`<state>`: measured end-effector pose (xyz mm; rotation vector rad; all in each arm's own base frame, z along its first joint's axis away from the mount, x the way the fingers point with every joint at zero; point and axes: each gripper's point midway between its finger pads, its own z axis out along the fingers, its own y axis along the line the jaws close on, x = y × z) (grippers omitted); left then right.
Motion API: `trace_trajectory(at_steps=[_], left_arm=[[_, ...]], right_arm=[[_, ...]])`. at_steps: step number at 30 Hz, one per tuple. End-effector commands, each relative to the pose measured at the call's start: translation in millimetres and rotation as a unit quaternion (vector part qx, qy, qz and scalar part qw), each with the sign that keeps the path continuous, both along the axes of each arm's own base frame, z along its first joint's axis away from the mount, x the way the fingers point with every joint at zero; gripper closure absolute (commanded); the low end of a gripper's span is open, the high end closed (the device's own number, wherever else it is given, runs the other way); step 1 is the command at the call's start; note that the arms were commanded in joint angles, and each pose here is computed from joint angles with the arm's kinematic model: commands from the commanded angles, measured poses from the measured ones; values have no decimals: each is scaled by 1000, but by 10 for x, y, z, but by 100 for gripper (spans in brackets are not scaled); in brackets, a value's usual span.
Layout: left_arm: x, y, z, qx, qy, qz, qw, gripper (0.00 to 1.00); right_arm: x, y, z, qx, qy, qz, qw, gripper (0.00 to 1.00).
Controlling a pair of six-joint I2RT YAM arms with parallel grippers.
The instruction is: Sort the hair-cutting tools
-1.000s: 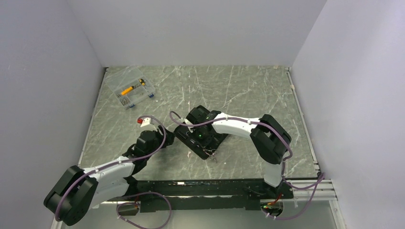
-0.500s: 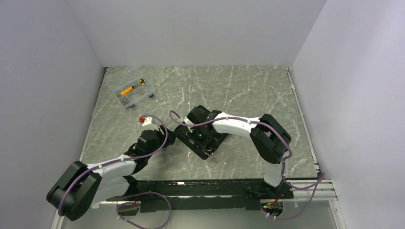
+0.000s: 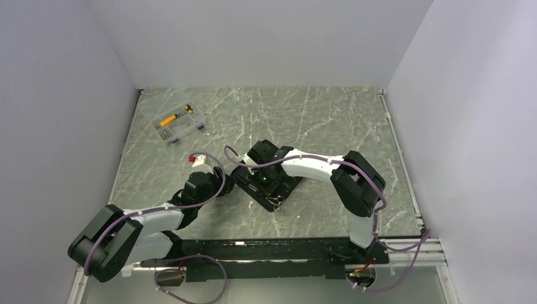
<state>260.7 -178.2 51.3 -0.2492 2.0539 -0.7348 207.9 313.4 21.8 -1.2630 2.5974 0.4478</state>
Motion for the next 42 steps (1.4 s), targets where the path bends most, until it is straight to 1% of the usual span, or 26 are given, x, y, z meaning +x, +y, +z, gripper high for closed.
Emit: trace_trajectory(at_steps=[1, 7, 13, 15, 17, 19, 22, 28, 31, 32, 42], left_arm=[[121, -123, 195, -15, -33, -18, 999, 49], [238, -81, 148, 0, -24, 8, 1000, 47], [306, -95, 16, 22, 2, 13, 1000, 51], [320, -110, -24, 26, 7, 11, 1000, 54], [320, -128, -72, 28, 13, 7, 999, 60], [325, -147, -112, 30, 18, 3, 999, 68], [317, -166, -180, 36, 29, -3, 999, 77], [290, -185, -212, 38, 30, -14, 999, 93], [266, -186, -232, 40, 32, -18, 999, 99], [259, -186, -238, 41, 34, -19, 998, 100], [136, -176, -292, 37, 30, -38, 998, 100]], right_arm=[[62, 141, -128, 30, -18, 12, 999, 100], [35, 152, -155, 35, -11, 15, 999, 100], [24, 169, -190, 40, -9, 11, 999, 100], [25, 167, -199, 42, -8, 7, 999, 100], [25, 167, -204, 44, -9, 4, 999, 100], [25, 162, -207, 44, -10, 0, 999, 100], [41, 156, -203, 43, -15, -5, 999, 100], [99, 167, -208, 39, -22, -15, 999, 100], [138, 174, -210, 38, -25, -20, 999, 100], [152, 168, -214, 36, -27, -23, 999, 100], [252, 205, -194, 50, -34, -38, 997, 100]])
